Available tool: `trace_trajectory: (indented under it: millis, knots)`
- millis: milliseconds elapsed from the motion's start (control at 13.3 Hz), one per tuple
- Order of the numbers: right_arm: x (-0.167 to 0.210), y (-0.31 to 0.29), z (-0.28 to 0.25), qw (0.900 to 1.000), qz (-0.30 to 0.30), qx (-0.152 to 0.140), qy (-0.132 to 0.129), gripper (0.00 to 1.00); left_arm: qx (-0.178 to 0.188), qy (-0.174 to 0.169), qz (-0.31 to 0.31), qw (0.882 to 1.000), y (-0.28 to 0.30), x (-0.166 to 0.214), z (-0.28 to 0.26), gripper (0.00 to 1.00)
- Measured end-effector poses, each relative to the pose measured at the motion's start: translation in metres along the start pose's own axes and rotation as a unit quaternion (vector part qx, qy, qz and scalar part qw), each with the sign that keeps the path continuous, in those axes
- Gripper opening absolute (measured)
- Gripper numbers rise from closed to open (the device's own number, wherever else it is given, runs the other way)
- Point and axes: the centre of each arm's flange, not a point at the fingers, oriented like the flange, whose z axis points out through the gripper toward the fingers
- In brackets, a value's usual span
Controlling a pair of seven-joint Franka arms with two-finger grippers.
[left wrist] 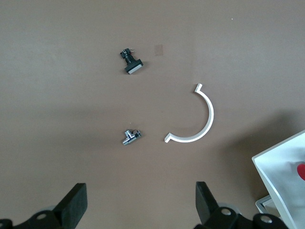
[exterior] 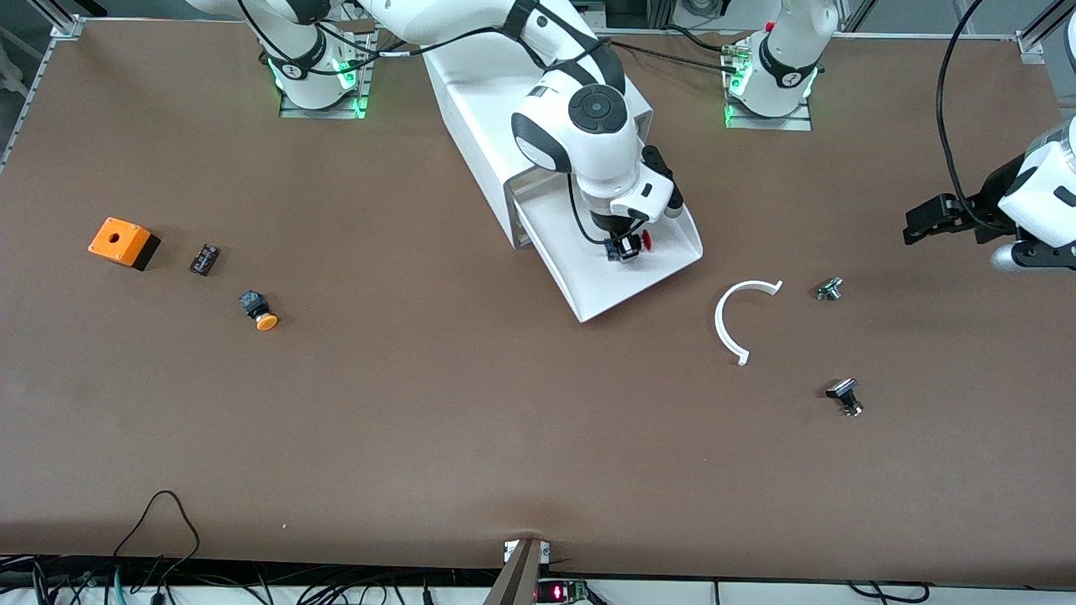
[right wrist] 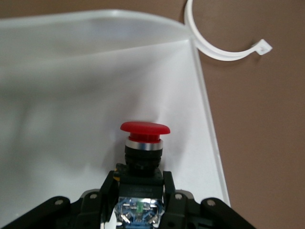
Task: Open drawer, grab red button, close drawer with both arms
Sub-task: 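Lower the right gripper onto the red button and grasp it, then lift the red button out of the drawer with the right gripper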
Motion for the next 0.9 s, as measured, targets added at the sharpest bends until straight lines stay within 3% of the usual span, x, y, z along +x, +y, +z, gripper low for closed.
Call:
trace_trajectory:
  millis: [525,750,900]
  knots:
    - [-0.023,0.029,-0.111,0.992,0.121,-0.043,-0.002,0.42,-0.001,-0.001,-0.001,1.000,-0.002,0.005,0.003,1.00]
    - [-0.058,0.048,-0.148,0.977,0.204,-0.067,-0.013,0.42,-0.001,-0.006,-0.001,1.000,-0.002,0.009,0.009,1.00]
    - [-0.095,0.060,-0.144,0.962,0.262,-0.066,-0.031,0.42,-0.002,-0.010,-0.001,1.000,-0.002,0.011,0.013,1.00]
